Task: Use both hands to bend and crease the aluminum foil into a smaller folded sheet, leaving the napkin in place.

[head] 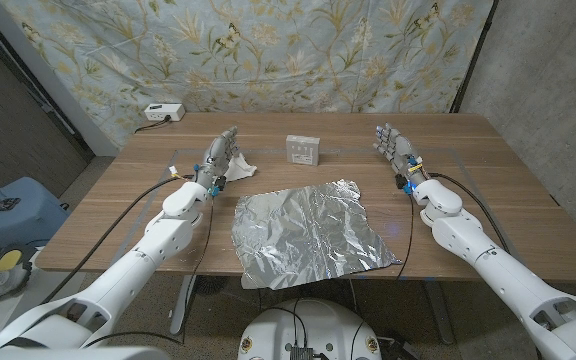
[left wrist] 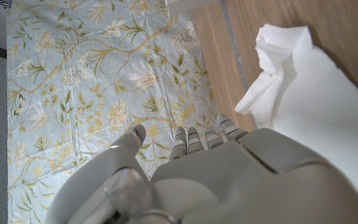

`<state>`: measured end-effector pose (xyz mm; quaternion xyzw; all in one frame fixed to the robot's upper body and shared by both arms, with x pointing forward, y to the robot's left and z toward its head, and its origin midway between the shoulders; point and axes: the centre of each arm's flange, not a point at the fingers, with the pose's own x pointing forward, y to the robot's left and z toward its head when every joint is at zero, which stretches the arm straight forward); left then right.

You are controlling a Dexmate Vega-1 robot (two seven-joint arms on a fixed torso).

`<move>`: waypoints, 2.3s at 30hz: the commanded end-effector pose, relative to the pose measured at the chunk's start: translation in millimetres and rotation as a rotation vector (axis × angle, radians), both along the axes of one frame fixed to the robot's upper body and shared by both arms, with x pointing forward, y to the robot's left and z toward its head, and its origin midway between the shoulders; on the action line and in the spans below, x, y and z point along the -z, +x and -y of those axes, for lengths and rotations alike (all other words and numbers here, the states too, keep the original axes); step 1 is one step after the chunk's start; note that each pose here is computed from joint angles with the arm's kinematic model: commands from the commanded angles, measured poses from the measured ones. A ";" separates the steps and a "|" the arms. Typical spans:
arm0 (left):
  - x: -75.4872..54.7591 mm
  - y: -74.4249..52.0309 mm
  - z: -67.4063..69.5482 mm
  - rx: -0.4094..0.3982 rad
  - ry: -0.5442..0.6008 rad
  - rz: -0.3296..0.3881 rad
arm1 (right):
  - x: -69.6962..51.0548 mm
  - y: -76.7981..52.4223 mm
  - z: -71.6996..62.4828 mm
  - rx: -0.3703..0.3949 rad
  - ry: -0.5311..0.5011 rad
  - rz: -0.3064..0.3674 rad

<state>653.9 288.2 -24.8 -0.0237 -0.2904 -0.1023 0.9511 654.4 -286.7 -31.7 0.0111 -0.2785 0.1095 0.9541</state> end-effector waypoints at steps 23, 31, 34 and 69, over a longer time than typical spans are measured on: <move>-19.8 -22.5 3.8 0.002 0.099 0.018 | -21.3 8.7 7.2 0.021 -0.050 0.013; -16.1 -42.1 -6.1 -0.011 0.137 0.018 | -28.2 9.2 1.1 0.028 -0.085 0.024; -16.3 -46.5 -9.4 -0.009 0.151 0.024 | -30.5 9.2 -1.2 0.031 -0.103 0.030; -14.4 -98.9 -25.9 -0.035 0.555 0.065 | -37.2 -4.3 -13.7 0.074 -0.183 0.051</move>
